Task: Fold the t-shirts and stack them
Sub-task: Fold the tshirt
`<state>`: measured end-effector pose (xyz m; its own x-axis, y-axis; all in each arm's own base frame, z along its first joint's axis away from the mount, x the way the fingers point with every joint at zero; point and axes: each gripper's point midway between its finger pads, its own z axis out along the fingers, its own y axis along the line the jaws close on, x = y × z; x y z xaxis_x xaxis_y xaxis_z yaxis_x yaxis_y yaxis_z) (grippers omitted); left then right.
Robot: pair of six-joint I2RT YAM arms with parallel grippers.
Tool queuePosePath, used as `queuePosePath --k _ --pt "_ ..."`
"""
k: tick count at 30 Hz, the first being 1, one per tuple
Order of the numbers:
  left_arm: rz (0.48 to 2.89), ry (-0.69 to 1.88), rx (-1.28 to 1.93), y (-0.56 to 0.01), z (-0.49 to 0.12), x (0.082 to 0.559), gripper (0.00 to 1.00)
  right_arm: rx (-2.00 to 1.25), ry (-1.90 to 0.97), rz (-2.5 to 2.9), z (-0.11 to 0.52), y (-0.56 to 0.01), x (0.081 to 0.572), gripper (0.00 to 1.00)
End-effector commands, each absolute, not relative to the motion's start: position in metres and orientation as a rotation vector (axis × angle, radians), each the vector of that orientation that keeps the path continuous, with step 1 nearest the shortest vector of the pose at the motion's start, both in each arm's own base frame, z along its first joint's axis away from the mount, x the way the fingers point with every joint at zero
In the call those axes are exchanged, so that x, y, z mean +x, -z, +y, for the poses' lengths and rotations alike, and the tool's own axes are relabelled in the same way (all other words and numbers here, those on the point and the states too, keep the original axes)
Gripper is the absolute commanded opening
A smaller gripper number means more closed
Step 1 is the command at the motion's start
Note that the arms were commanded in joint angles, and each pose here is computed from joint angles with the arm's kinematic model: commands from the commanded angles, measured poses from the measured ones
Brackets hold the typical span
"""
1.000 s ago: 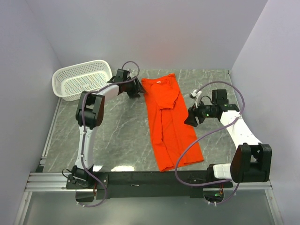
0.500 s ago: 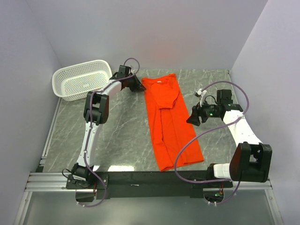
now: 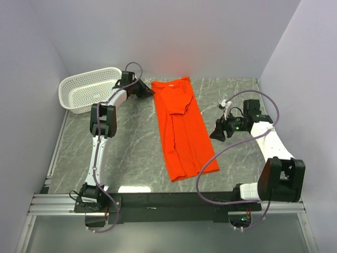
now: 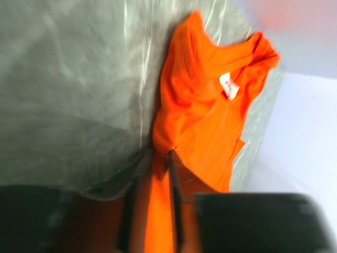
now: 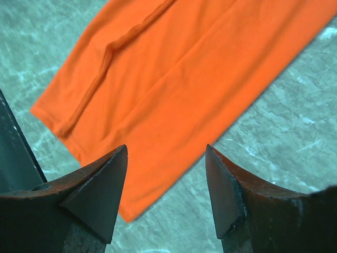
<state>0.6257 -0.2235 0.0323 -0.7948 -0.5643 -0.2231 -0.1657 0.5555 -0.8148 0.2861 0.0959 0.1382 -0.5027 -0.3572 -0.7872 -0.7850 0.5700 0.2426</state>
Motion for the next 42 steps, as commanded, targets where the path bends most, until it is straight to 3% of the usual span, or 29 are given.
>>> queuePosePath --k 1,5,6,8,9,10,12,13,15,16,17,18,20,24,29,33,42 --pt "2.265 1.177 -0.544 -0.053 -0.219 0.636 0.27 -1.0 -0.729 2.056 0.094 -0.147 0.29 0.68" --pt "2.202 1.223 -0.371 -0.099 -0.224 0.621 0.46 -1.181 -0.658 2.018 0.102 -0.142 0.277 0.68" --pt "2.225 1.233 -0.356 -0.095 -0.224 0.607 0.48 -1.225 -0.643 2.004 0.105 -0.14 0.274 0.68" --pt "2.123 1.221 -0.212 -0.154 -0.224 0.593 0.53 -1.348 -0.595 1.944 0.112 -0.137 0.265 0.69" --pt "2.156 1.214 -0.202 -0.146 -0.222 0.574 0.53 -1.389 -0.591 1.915 0.114 -0.136 0.26 0.7" --pt "2.077 1.194 -0.135 -0.195 -0.22 0.559 0.54 -1.424 -0.606 1.853 0.12 -0.139 0.251 0.72" --pt "2.093 1.106 -0.048 -0.197 -0.217 0.525 0.55 -1.554 -0.589 1.683 0.125 -0.14 0.238 0.79" --pt "2.008 0.99 -0.017 -0.243 -0.208 0.511 0.55 -1.606 -0.622 1.619 0.128 -0.128 0.223 0.85" --pt "1.954 0.8 0.159 -0.267 -0.214 0.458 0.59 -1.751 -0.527 1.425 0.128 -0.119 0.213 0.87" --pt "1.924 0.733 0.226 -0.271 -0.218 0.439 0.62 -1.763 -0.512 1.41 0.128 -0.112 0.211 0.87" --pt "1.859 0.613 0.371 -0.274 -0.238 0.416 0.72 -1.8 -0.502 1.422 0.126 -0.099 0.205 0.87" --pt "1.894 0.566 0.458 -0.244 -0.243 0.388 0.77 -1.831 -0.51 1.425 0.125 -0.093 0.2 0.85" --pt "1.798 0.567 0.669 -0.253 -0.265 0.331 0.84 -1.889 -0.538 1.417 0.122 -0.086 0.194 0.8" --pt "1.789 0.602 0.987 -0.195 -0.267 0.249 0.83 -1.898 -0.492 1.454 0.105 -0.077 0.193 0.76" --pt "1.67 0.578 1.305 -0.145 -0.29 0.183 0.82 -1.84 -0.489 1.481 0.087 -0.087 0.204 0.75" --pt "1.715 0.496 1.427 -0.098 -0.313 0.168 0.79 -1.795 -0.558 1.506 0.087 -0.092 0.202 0.73" --pt "1.686 0.425 1.539 -0.061 -0.354 0.158 0.73 -1.809 -0.556 1.518 0.085 -0.078 0.192 0.73"
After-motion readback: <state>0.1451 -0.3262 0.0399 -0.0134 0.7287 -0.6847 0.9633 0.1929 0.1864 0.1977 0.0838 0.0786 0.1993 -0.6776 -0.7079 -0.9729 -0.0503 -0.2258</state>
